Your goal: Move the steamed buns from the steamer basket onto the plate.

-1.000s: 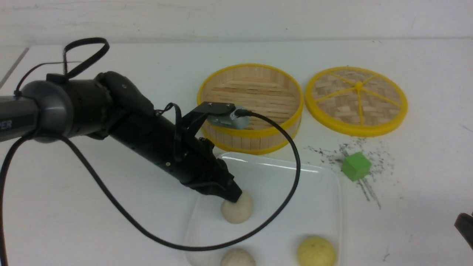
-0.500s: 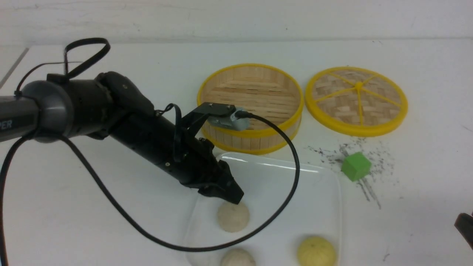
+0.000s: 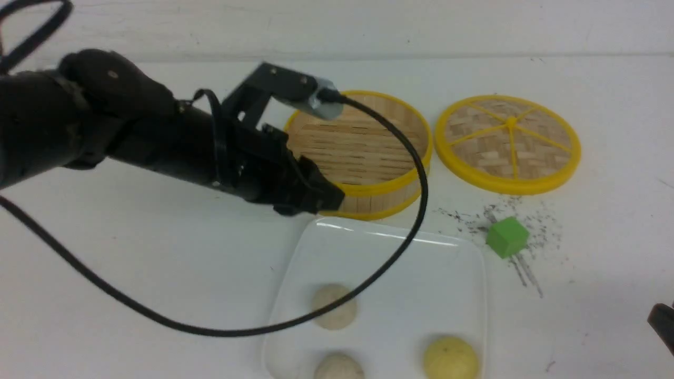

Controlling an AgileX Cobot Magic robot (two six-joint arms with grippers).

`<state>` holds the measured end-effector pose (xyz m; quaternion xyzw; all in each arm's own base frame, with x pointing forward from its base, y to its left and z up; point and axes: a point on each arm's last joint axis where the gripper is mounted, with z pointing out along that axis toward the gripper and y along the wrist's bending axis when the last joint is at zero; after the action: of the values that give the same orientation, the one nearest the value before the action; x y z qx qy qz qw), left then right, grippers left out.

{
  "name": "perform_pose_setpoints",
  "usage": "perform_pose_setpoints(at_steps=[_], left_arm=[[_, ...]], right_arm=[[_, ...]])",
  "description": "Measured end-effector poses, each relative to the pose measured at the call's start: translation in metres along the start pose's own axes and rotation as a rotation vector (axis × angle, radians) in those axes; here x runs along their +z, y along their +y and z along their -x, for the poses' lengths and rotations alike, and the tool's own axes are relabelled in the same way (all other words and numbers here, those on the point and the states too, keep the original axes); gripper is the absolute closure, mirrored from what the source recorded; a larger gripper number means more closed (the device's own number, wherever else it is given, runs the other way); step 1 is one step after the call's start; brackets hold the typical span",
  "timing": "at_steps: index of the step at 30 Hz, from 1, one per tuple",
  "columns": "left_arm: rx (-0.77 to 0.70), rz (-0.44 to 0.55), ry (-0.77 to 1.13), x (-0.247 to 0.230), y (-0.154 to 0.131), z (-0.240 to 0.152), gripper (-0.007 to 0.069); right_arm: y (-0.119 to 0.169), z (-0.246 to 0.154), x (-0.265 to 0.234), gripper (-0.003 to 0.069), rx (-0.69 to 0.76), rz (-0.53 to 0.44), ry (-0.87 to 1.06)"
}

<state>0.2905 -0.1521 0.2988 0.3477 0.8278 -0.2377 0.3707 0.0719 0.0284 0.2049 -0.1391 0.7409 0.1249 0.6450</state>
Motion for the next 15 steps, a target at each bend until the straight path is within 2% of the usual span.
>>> perform_pose_setpoints(at_steps=[1, 2, 5, 15], left_arm=[[0.009, 0.014, -0.017, -0.002, 0.001, 0.002, 0.0342], [0.040, 0.082, -0.092, -0.017, 0.000, 0.011, 0.0342], [0.078, 0.203, -0.242, -0.051, -0.005, 0.029, 0.0342], [0.147, 0.398, -0.482, -0.130, -0.028, 0.046, 0.0344]], right_arm=[[0.000, 0.000, 0.000, 0.0419, 0.000, 0.000, 0.000], [0.000, 0.000, 0.000, 0.0419, 0.000, 0.000, 0.000], [0.000, 0.000, 0.000, 0.0419, 0.000, 0.000, 0.000], [0.000, 0.000, -0.001, 0.0419, 0.000, 0.000, -0.006]])
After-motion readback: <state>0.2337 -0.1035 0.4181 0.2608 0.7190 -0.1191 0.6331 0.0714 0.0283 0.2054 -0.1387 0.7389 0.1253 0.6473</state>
